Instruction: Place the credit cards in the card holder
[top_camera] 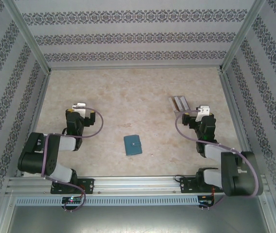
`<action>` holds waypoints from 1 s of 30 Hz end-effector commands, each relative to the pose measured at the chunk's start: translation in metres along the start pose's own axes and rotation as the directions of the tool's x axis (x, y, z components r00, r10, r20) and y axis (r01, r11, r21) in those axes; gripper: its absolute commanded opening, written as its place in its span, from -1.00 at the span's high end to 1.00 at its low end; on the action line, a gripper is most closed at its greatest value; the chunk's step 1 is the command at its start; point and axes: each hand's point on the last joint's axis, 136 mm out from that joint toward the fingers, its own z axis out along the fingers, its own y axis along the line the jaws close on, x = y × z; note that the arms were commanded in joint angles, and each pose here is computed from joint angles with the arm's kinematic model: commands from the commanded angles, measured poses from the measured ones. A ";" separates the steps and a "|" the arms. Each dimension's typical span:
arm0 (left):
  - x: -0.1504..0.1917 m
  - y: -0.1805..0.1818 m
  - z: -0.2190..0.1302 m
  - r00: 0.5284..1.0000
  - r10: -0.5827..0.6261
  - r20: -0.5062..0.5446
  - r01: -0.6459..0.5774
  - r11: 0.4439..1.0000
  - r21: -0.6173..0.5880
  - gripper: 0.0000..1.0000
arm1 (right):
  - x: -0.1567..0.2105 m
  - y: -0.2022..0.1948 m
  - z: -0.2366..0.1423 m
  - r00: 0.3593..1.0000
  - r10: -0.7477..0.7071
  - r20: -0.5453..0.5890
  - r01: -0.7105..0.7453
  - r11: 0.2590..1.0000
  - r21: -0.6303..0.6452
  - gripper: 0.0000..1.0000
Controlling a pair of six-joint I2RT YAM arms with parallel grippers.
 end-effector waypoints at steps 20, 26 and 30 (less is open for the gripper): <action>-0.008 -0.006 0.017 0.994 -0.102 -0.027 0.104 0.991 0.079 -0.99 | -0.019 0.010 0.044 1.000 -0.003 0.026 0.003 0.999 -0.034 -0.97; -0.008 -0.005 0.017 0.994 -0.102 -0.027 0.103 0.992 0.078 -0.99 | -0.018 0.011 0.044 1.000 -0.012 0.024 0.012 1.000 -0.025 -0.96; -0.008 -0.006 0.017 0.994 -0.101 -0.029 0.103 0.991 0.079 -0.99 | -0.018 0.012 0.045 1.000 -0.019 0.019 0.019 1.000 -0.020 -0.96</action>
